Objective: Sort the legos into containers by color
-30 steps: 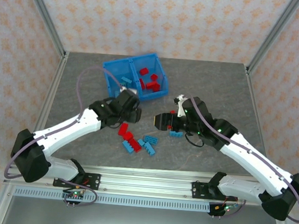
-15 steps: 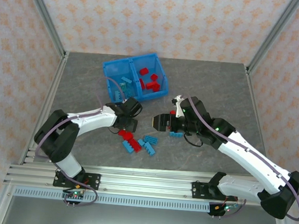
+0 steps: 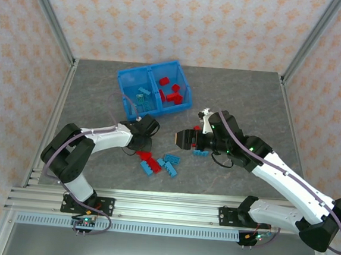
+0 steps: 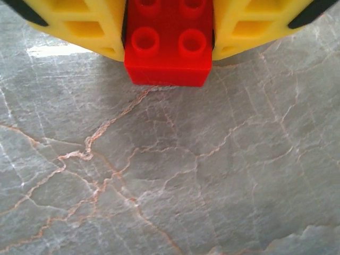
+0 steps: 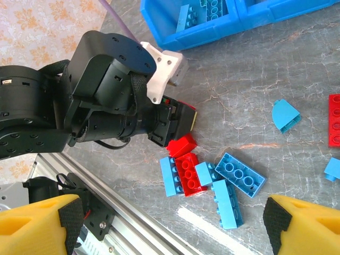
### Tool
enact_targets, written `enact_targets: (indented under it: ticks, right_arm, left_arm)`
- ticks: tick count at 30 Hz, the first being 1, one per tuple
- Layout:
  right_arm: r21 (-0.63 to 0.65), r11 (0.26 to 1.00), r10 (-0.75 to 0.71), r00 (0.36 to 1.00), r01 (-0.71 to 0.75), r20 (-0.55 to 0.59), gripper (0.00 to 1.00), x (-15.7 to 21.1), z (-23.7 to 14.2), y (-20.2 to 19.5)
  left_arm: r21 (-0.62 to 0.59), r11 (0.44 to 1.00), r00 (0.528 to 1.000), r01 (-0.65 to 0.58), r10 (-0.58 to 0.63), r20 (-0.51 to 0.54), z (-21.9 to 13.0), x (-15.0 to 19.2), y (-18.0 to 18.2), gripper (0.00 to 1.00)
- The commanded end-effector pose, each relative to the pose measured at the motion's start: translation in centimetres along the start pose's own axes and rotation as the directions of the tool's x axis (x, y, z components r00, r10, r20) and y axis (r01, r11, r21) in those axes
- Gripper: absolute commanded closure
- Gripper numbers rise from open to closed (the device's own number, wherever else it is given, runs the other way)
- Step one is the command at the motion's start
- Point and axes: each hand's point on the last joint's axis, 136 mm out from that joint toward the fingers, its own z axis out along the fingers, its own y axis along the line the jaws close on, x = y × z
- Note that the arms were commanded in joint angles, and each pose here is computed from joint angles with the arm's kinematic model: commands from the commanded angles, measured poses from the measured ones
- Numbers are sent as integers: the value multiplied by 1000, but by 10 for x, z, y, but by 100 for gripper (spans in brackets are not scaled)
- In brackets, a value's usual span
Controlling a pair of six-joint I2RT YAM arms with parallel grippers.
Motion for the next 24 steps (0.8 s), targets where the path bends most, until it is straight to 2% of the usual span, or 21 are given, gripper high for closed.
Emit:
enact_targets:
  ticks: [1,4,8,11,16,19,24]
  right_arm:
    - [1,1000,2,1000,-2,31,11,-7,-6,3]
    - [-4,1000,8,999,-8,41,11,-9,-9,5]
    - [-20,1000,16,998,-15,59,11,-13,-11,8]
    - [-31,999,28,997,-26,67,11,-14,-11,9]
    - [-38,998,50,996,-47,77,11,-13,-14,9]
    - [-33,998,62,994,-59,86,11,-12,-20,7]
    - [-25,996,85,989,-82,124,11,-11,-30,2]
  left_arm:
    - [39,998,997,48,-51,58,-19,-13,-2,71]
    - [102,993,986,53,-68,152,-56,-40,-15,71]
    - [188,982,947,32,-90,309,-115,-90,-33,72]
    - [192,981,913,17,-93,398,-140,-126,-42,73]
    - [189,982,876,10,-100,472,-142,-187,-68,74]
    - [263,962,868,74,-192,458,-126,-230,-81,74]
    - [172,974,849,149,-215,482,-92,-290,-79,74]
